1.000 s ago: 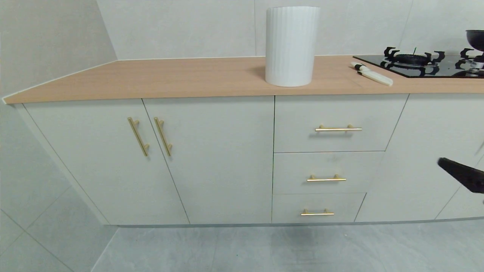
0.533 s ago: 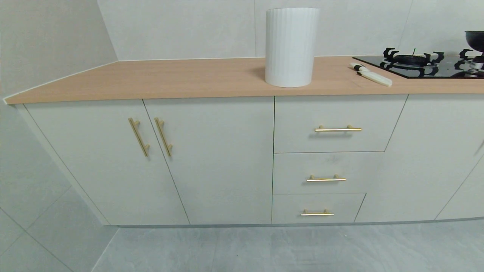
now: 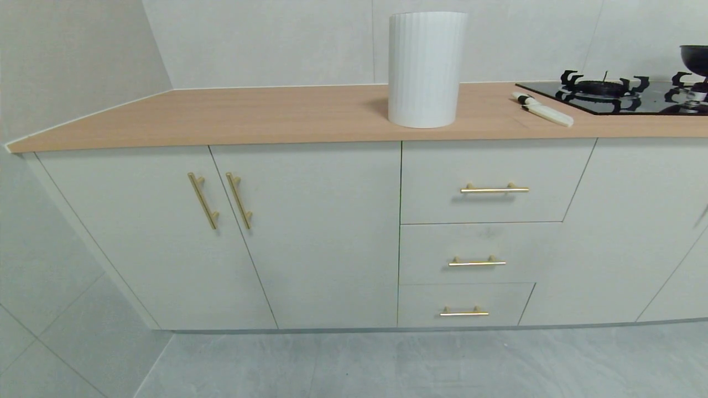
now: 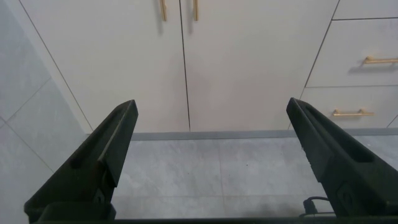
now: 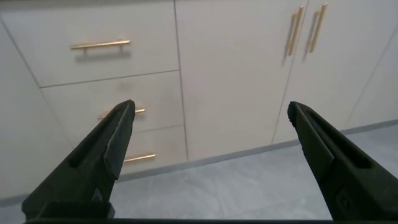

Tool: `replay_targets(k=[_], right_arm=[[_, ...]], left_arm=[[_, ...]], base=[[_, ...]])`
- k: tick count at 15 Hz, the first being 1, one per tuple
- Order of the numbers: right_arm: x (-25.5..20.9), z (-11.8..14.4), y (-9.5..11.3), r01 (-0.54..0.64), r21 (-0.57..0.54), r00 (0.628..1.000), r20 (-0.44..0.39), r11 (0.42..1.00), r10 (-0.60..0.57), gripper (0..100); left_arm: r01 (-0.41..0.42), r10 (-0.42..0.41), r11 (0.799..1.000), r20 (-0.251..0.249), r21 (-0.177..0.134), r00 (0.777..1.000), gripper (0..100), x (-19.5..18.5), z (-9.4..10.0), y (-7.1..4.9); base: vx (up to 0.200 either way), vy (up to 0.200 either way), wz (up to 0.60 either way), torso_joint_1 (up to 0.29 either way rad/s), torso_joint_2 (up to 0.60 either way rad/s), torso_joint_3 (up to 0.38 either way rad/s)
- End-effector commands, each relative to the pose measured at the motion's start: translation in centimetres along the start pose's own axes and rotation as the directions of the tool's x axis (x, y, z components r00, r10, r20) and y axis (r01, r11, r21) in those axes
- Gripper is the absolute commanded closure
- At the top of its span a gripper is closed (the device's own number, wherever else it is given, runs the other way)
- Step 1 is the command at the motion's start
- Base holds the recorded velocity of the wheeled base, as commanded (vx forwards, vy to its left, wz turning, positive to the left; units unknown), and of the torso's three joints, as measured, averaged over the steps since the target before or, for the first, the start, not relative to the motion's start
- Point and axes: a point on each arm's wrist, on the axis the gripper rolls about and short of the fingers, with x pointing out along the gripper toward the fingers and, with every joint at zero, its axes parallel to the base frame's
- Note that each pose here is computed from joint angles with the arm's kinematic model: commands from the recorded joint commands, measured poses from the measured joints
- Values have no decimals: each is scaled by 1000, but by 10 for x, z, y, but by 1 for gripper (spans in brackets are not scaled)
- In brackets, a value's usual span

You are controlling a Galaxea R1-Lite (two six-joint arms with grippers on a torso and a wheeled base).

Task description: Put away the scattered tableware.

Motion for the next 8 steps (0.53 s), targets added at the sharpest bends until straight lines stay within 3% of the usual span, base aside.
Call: replay_targets(k=[1,3,7,8], right_arm=[[13,-30,5,-97,-11,995,-26,995,96,0],[21,-48,9,-196,-14,980,28,981,196,0],[21,-62,9,-217,-6,971,-108,976,216,0],[21,-62,9,-226,-5,969,-105,974,225,0]], left_arm=[[0,0,1000,0,0,1000,0,0,0,0],[0,0,1000,0,0,1000,0,0,0,0],[0,0,1000,0,0,1000,0,0,0,0],[0,0,1000,0,0,1000,0,0,0,0]], base=[[0,0,0,0,0,0],[0,0,0,0,0,0],[0,0,0,0,0,0],[0,0,0,0,0,0]])
